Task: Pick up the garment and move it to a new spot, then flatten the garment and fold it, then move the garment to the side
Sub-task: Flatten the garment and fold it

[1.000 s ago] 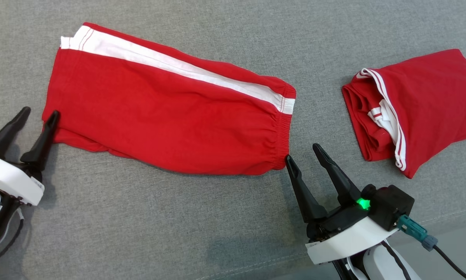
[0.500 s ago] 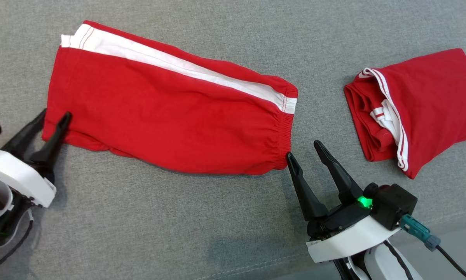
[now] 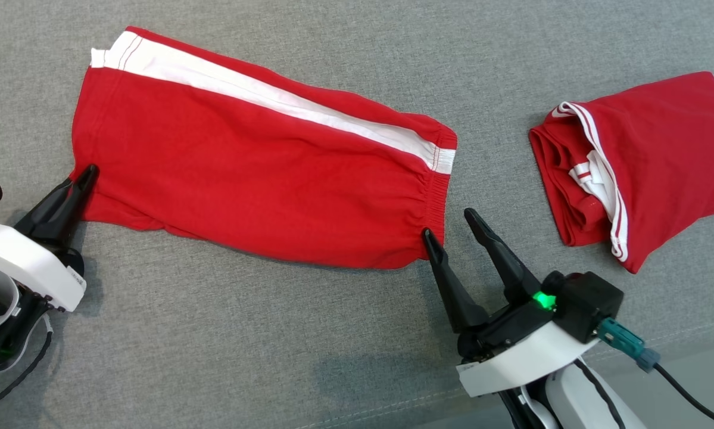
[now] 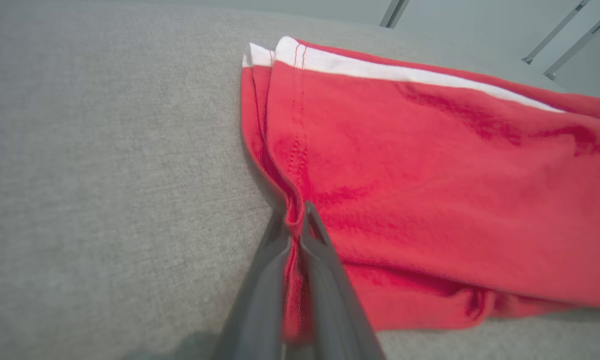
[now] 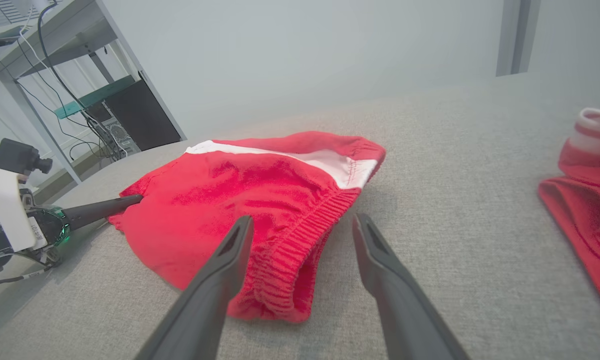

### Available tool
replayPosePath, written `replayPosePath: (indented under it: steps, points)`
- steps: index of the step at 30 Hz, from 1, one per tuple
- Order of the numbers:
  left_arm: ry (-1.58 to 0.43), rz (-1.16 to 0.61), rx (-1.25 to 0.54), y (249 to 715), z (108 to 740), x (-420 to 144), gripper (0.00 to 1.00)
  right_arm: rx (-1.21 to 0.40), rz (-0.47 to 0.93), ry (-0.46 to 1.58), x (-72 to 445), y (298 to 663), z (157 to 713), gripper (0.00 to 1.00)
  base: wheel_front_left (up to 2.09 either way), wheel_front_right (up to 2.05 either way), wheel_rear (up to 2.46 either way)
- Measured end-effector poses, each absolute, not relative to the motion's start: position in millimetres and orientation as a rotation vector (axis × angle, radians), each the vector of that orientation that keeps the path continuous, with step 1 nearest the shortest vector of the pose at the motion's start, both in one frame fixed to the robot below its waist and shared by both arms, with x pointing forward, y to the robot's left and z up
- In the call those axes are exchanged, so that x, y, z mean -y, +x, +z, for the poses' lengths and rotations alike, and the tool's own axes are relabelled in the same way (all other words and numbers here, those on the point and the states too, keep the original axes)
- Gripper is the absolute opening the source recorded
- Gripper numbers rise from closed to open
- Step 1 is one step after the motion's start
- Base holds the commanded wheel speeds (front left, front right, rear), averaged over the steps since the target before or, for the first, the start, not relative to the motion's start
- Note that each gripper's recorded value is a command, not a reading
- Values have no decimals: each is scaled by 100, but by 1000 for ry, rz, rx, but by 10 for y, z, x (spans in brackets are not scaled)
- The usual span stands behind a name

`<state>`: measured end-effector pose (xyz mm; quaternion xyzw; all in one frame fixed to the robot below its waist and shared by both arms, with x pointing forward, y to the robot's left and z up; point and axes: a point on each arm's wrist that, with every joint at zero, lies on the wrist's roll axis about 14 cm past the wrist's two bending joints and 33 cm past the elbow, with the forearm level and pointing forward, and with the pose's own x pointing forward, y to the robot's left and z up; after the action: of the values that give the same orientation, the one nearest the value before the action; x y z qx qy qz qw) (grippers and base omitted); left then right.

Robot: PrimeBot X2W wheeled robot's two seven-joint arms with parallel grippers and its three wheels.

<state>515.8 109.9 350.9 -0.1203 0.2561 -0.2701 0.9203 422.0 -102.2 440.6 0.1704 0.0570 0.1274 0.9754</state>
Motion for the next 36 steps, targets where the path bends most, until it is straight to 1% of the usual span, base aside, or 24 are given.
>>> replayPosePath:
  steps: [6,11,12,13,14,15,25,36]
  points:
    - [-275,-553,-518,5102,3565,-1108,0,-196,288,403,863,4199,4189,100,0,0,0]
    - [-295,-545,-513,5006,3604,-1147,0,-232,315,405,773,4238,4081,100,0,0,0]
    - [-304,-540,-513,4977,3613,-1164,0,-239,322,401,752,4251,4060,94,0,0,0]
    - [-312,-532,-515,4939,3612,-1189,0,-243,330,399,729,4266,4048,66,0,0,0]
    - [-315,-527,-521,4892,3602,-1211,0,-247,336,397,709,4278,4035,24,0,0,0]
    - [-319,-522,-522,4860,3607,-1231,0,-253,343,394,691,4287,4015,0,0,0,0]
    - [-379,-447,-534,4538,3650,-1386,0,-262,382,362,582,4376,4021,0,0,0,0]
    - [-431,-341,-506,4211,3755,-1565,0,-337,453,313,373,4362,3983,0,0,0,0]
